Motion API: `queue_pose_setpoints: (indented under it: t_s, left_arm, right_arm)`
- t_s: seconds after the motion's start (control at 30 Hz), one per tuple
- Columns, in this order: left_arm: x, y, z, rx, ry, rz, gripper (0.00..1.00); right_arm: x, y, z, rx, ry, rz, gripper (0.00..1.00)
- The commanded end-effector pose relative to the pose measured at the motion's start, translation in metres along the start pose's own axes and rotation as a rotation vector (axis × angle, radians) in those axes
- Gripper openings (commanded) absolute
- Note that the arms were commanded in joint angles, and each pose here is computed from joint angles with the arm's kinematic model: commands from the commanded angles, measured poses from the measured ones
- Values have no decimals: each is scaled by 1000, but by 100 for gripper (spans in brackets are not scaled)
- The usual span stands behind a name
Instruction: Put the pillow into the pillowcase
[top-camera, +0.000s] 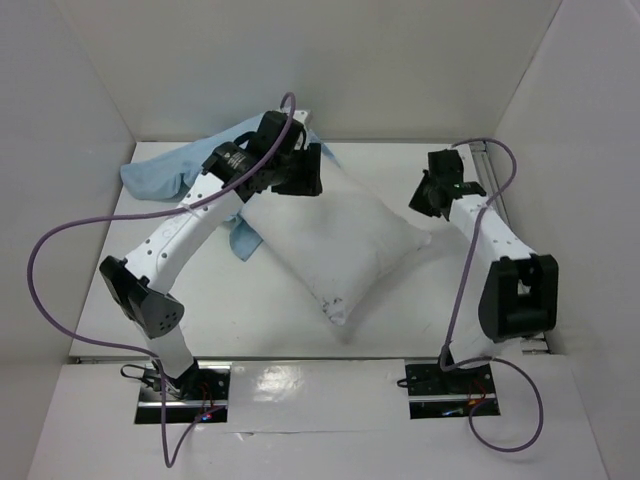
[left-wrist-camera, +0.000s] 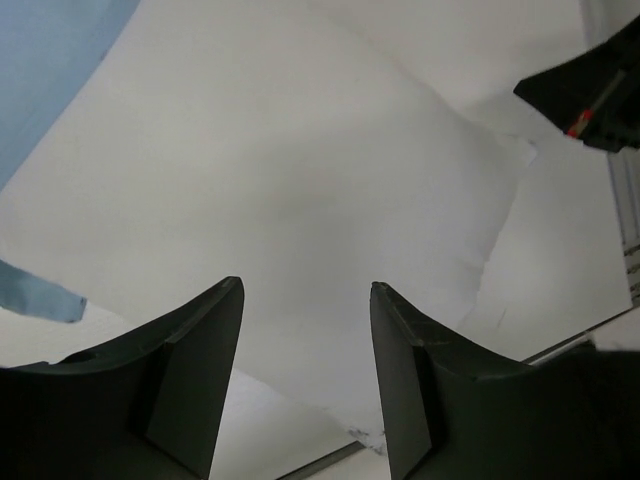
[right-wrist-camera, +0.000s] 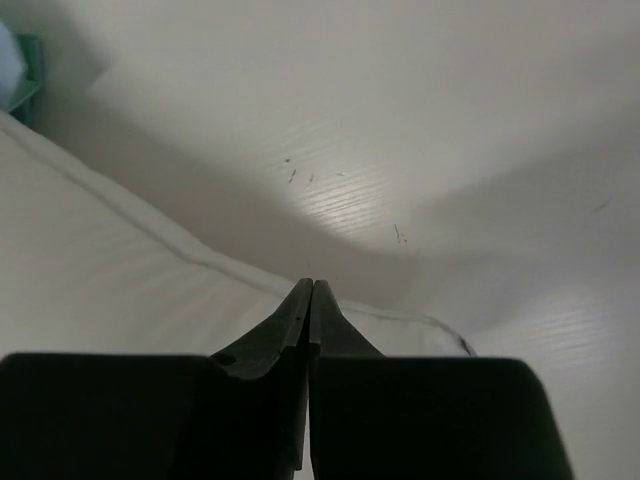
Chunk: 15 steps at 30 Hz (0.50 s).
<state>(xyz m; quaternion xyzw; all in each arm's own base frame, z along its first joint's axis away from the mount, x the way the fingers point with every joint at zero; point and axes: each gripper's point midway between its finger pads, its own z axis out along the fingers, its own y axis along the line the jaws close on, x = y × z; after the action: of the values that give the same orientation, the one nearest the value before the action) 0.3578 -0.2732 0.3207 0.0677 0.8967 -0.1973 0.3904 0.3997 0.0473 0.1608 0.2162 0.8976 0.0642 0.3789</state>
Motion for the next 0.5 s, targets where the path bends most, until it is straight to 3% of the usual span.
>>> queue_pose_setpoints:
  t_s: [0.0, 0.07, 0.13, 0.17, 0.27, 0.37, 0.43, 0.47]
  left_arm:
    - [9, 11, 1, -44, 19, -6, 65]
    - [15, 13, 2, -64, 32, 2, 64]
    - [20, 20, 1, -99, 47, 6, 64]
    - [28, 30, 2, -147, 79, 14, 64]
    - [46, 47, 3, -232, 140, 14, 66]
    - [71, 68, 1, -319, 211, 29, 70]
    - [83, 84, -1, -393, 234, 38, 78]
    - [88, 87, -5, -415, 241, 43, 81]
  right_arm:
    - [7, 47, 23, -201, 72, -15, 0]
    - [43, 68, 27, -242, 157, -68, 0]
    - [66, 95, 12, -313, 159, -99, 0]
    - [105, 110, 0, -338, 205, -137, 0]
    - [158, 137, -43, -421, 251, -185, 0]
    - [180, 158, -80, -520, 255, -242, 0]
    - [175, 155, -87, -474, 207, -262, 12]
    - [173, 149, -86, -445, 204, -276, 27]
